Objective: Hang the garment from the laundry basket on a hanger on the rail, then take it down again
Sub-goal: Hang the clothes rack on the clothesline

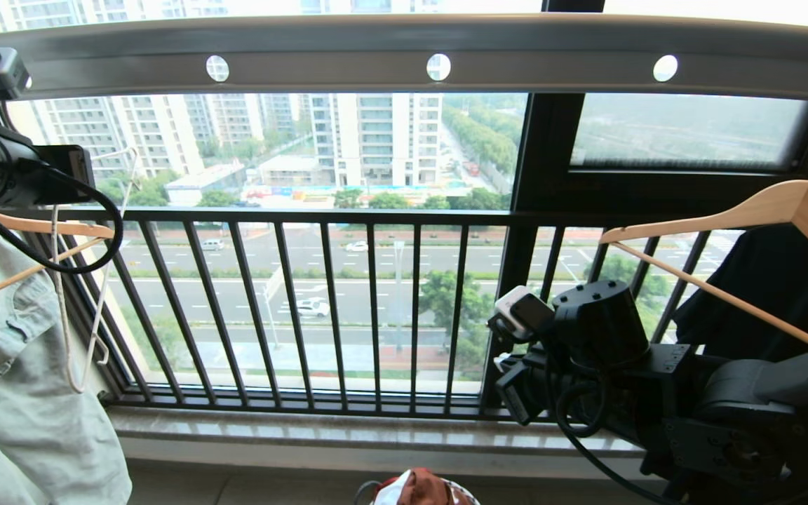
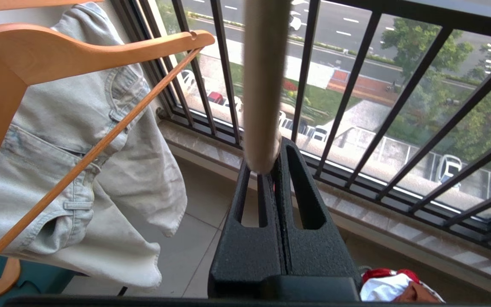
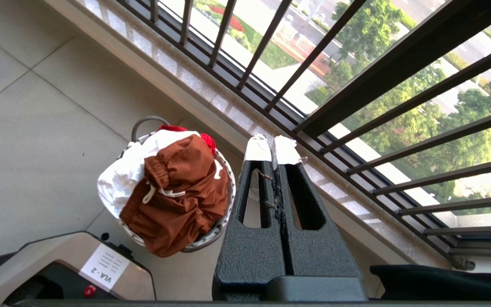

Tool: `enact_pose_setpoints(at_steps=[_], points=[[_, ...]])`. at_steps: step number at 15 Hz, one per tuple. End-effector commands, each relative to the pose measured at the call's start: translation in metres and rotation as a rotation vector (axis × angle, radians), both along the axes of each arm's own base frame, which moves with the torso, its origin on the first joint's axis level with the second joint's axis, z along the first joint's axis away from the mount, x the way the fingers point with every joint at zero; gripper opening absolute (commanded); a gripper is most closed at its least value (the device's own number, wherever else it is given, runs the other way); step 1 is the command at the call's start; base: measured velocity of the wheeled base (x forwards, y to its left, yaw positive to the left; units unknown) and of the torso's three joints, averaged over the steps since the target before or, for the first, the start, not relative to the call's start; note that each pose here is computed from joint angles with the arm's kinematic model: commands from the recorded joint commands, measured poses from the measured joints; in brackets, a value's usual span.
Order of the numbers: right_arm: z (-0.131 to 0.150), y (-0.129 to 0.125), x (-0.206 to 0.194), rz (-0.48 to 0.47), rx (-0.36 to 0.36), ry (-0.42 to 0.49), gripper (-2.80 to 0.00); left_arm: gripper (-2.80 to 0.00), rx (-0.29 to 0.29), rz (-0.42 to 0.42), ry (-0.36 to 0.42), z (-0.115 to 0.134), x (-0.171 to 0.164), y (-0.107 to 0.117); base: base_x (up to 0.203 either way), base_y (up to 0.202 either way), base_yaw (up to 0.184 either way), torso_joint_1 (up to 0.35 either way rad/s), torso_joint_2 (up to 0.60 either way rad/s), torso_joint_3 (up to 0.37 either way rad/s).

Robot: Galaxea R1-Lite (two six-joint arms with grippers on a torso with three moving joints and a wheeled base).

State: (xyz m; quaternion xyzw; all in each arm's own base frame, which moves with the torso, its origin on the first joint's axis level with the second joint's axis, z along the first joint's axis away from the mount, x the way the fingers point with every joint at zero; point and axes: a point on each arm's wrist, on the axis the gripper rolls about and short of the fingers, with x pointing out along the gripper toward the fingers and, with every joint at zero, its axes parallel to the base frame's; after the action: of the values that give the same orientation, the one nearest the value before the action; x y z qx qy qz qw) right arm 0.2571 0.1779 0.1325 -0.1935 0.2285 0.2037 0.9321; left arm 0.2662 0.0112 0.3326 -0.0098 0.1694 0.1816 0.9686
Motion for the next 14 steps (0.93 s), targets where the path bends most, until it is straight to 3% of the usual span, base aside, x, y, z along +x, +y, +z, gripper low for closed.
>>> enact_pose_setpoints(at_steps=[1,10,11,14], points=[[0.0,0.0,0.0,-0.001,0.001,-0.003,-2.8,-2.8,-0.024,-0.015,0.023,0.009,-0.008,0.002,0.0,0.0,0.0,0.0,0.0,0.0],[0.004,-0.002,-0.002,-0.003,0.009,-0.011,-2.8,-2.8,-0.076,-0.081,0.111,0.02,-0.022,0.007,0.0,0.0,0.0,0.0,0.0,0.0],[0.004,-0.002,-0.001,-0.005,0.009,-0.011,-2.8,0.0,-0.075,-0.081,0.113,0.019,-0.021,0.007,0.0,0.0,0.0,0.0,0.0,0.0],[0.006,-0.003,-0.002,-0.004,0.011,-0.017,-2.8,0.0,-0.074,-0.081,0.109,0.02,-0.022,0.007,0.0,0.0,0.0,0.0,0.0,0.0]])
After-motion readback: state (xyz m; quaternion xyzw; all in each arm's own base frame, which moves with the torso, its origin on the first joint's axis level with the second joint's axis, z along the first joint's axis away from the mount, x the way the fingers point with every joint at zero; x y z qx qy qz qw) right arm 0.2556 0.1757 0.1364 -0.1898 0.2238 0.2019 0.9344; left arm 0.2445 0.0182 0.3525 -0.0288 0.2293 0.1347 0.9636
